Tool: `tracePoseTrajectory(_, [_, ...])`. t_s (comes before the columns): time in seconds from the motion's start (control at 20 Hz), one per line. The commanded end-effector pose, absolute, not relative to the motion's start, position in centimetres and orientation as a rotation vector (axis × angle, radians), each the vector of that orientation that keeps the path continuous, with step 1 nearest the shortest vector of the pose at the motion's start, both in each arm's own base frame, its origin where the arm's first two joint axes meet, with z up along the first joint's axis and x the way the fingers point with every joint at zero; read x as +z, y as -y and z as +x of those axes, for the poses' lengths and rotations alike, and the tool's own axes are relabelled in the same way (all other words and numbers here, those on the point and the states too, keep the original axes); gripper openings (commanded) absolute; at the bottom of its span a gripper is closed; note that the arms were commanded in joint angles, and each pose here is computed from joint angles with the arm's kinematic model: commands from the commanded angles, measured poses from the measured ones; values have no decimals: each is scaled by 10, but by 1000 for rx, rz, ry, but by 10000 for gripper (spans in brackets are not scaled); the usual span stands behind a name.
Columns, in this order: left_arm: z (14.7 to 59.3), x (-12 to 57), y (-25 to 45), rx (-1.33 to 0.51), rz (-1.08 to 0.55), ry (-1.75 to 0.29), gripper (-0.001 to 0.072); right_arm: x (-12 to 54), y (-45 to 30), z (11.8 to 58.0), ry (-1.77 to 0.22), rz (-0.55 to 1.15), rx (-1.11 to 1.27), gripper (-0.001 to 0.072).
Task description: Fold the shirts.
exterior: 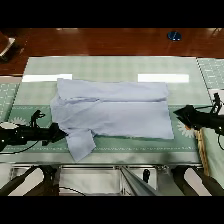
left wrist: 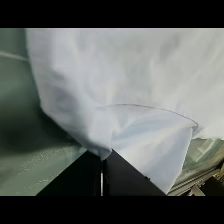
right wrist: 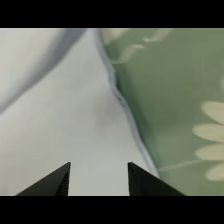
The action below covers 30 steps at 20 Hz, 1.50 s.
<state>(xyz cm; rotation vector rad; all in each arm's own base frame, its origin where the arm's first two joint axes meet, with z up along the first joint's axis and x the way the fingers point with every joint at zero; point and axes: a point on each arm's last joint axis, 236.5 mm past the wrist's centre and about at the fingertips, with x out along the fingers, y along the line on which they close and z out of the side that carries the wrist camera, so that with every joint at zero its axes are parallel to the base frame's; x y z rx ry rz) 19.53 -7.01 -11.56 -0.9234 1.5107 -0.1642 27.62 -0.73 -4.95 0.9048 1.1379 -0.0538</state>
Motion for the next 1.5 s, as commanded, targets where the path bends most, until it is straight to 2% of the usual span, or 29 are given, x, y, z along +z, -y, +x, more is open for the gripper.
tracePoseTrajectory(0.0, [200,-112,72,-195,-887,-1502,20,-85,42,197,-1423,807,-231,418])
tracePoseTrajectory(0.35, [201,-106,75,-219,-901,-1507,20,-102,-10,170,-1591,896,-107,418])
tracePoseTrajectory(0.8, [201,-106,75,-216,-903,-1506,20,-111,-26,216,-1458,1035,-35,404])
tracePoseTrajectory(0.85, [201,-106,75,-216,-903,-1506,20,-114,-30,219,-1462,1014,-27,364])
tracePoseTrajectory(0.9, [201,-106,75,-216,-903,-1506,20,-115,-35,221,-1464,981,-3,211])
tracePoseTrajectory(0.95, [202,-105,75,-217,-902,-1505,20,-112,-40,225,-1458,935,46,27])
tracePoseTrajectory(1.15, [239,-70,67,-278,-882,-1419,20,-73,-31,263,-1386,828,141,24])
tracePoseTrajectory(1.3, [312,-15,52,-299,-892,-1187,19,-27,-6,317,-1224,766,126,23])
tracePoseTrajectory(1.45, [364,12,51,-345,-838,-1112,19,-2,4,357,-1131,743,138,23])
